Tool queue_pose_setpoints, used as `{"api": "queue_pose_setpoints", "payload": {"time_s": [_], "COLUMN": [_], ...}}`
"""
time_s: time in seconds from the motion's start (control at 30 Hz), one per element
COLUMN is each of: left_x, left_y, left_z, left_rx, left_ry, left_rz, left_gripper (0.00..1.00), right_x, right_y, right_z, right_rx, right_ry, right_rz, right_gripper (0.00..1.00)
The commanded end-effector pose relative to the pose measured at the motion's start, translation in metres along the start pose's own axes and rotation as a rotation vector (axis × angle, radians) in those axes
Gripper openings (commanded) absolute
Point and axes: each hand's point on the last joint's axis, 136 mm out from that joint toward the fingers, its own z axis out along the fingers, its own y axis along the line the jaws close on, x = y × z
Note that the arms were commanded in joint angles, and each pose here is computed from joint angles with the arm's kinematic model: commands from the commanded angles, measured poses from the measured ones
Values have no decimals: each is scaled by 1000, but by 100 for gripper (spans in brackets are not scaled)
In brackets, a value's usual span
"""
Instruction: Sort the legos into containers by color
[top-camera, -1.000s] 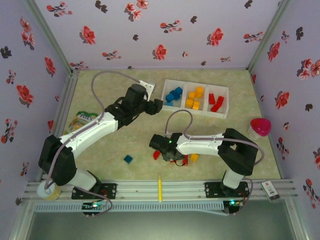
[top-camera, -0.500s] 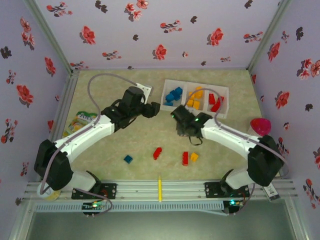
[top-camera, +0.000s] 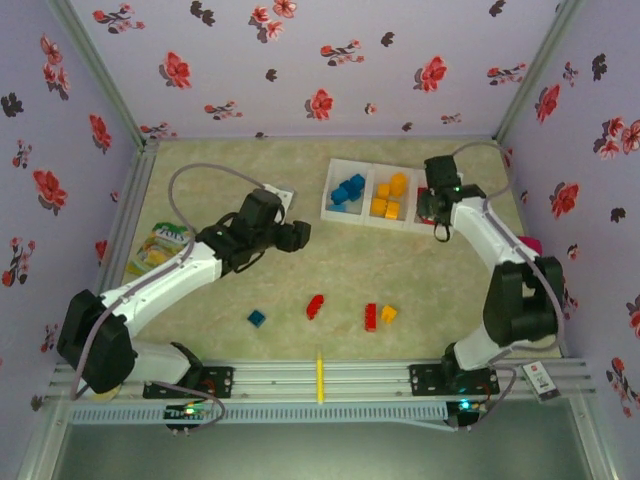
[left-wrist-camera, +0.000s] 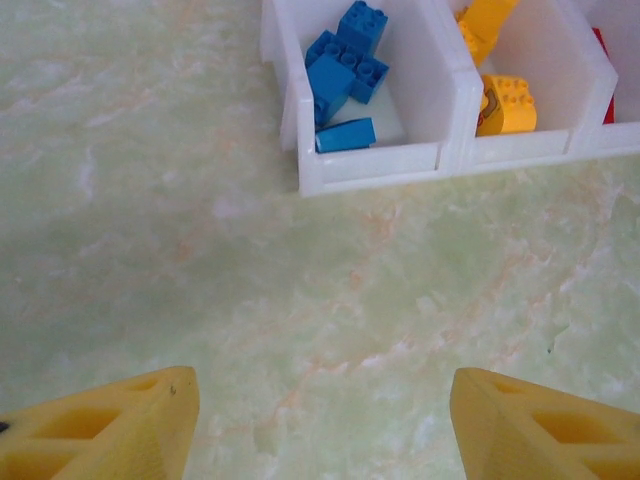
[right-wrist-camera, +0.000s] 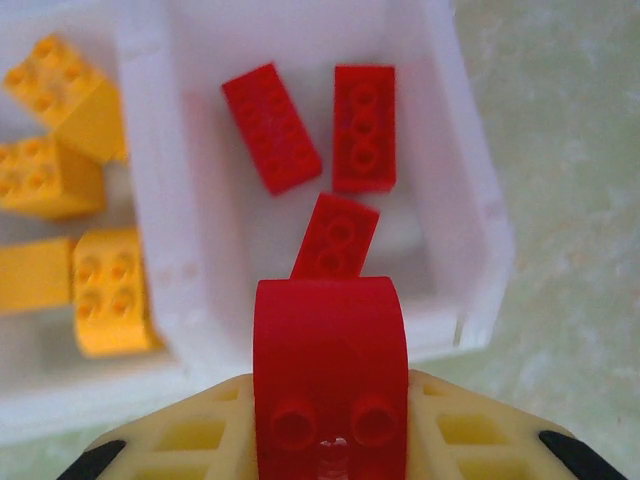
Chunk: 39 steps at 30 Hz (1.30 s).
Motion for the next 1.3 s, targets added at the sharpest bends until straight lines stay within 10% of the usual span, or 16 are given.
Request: {"api": "queue_pose_setpoints", "payload": {"time_s": [0.0, 0.5, 0.87, 1.27], "left_x": [12, 83, 182, 238], "left_y": [3, 32, 67, 58], "left_z": [-7, -23, -68, -56], "left_rx": [-20, -179, -464, -496], "left_ry": [23, 230, 462, 638], "left_rz": [-18, -160, -561, -615], "left_gripper": [67, 68, 80, 80], "right_x": [-24, -44, -35, -4], "right_y": [3, 10, 13, 31], "right_z": [21, 78, 33, -30], "right_rx": [-33, -52, -98, -153], "right_ry": [4, 93, 43, -10], "right_rz": [-23, -26, -52, -149], "right_gripper": [27, 52, 57, 64]}}
